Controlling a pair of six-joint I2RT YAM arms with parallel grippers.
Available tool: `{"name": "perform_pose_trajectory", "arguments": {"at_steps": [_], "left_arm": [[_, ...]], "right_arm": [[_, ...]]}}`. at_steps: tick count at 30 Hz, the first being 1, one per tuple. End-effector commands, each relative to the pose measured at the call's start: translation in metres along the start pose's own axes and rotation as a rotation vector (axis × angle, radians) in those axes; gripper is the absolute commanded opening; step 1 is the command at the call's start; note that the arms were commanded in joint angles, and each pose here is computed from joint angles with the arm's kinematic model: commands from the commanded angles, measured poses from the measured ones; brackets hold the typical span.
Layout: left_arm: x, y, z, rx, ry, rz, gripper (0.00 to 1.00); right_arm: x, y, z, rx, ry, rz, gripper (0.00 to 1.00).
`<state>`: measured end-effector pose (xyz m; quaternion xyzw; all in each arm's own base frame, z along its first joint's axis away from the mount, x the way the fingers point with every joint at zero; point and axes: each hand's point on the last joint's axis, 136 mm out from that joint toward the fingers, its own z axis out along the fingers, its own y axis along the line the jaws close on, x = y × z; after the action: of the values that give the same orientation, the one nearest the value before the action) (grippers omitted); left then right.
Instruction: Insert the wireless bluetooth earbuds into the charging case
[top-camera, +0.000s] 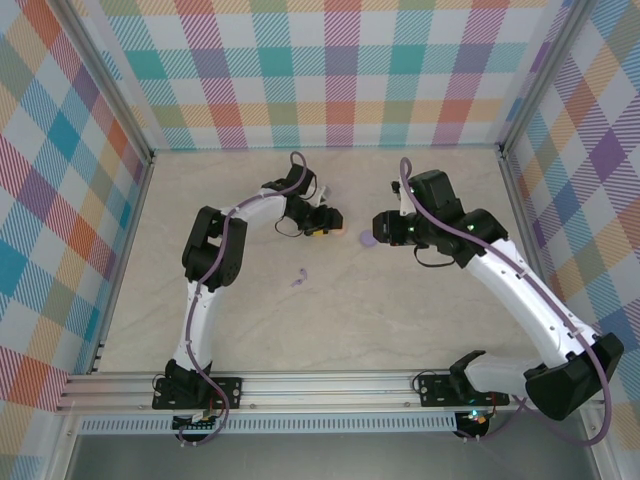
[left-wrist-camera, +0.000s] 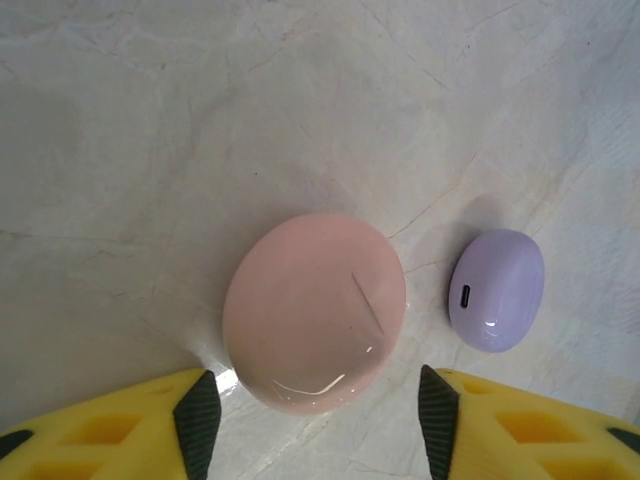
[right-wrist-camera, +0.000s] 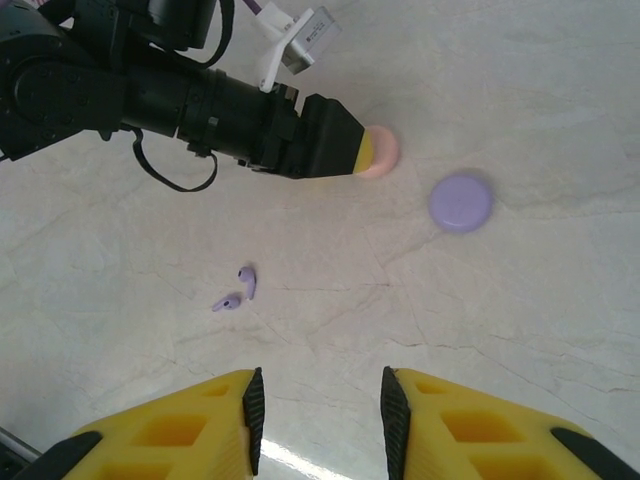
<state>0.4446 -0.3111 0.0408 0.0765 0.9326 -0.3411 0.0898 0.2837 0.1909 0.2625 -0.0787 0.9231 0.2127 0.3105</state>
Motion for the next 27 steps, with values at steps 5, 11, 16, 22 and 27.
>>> {"name": "perform_pose_trajectory", "arguments": {"at_steps": [5,11,16,22,27], "left_arm": [[-0.005,-0.018,-0.069,-0.076,-0.118,0.064,0.62],[0.021,-0.045,-0.112,-0.031,-0.182,0.089,0.62],[0.047,-0.053,-0.138,-0.056,-0.216,0.085,0.62],[0.071,-0.066,-0.156,-0.037,-0.244,0.073,0.62],[0.082,-0.074,-0.163,-0.016,-0.247,0.07,0.62]], "right_arm": [[0.001,-0.026,0.027,0.026,0.071,0.041,0.43],[0.001,-0.048,0.072,0.044,0.162,0.083,0.47],[-0.007,-0.075,0.113,0.117,0.227,0.102,0.47],[-0.007,-0.109,0.169,0.252,0.351,0.113,0.44],[-0.003,-0.121,0.206,0.292,0.442,0.129,0.42]]}}
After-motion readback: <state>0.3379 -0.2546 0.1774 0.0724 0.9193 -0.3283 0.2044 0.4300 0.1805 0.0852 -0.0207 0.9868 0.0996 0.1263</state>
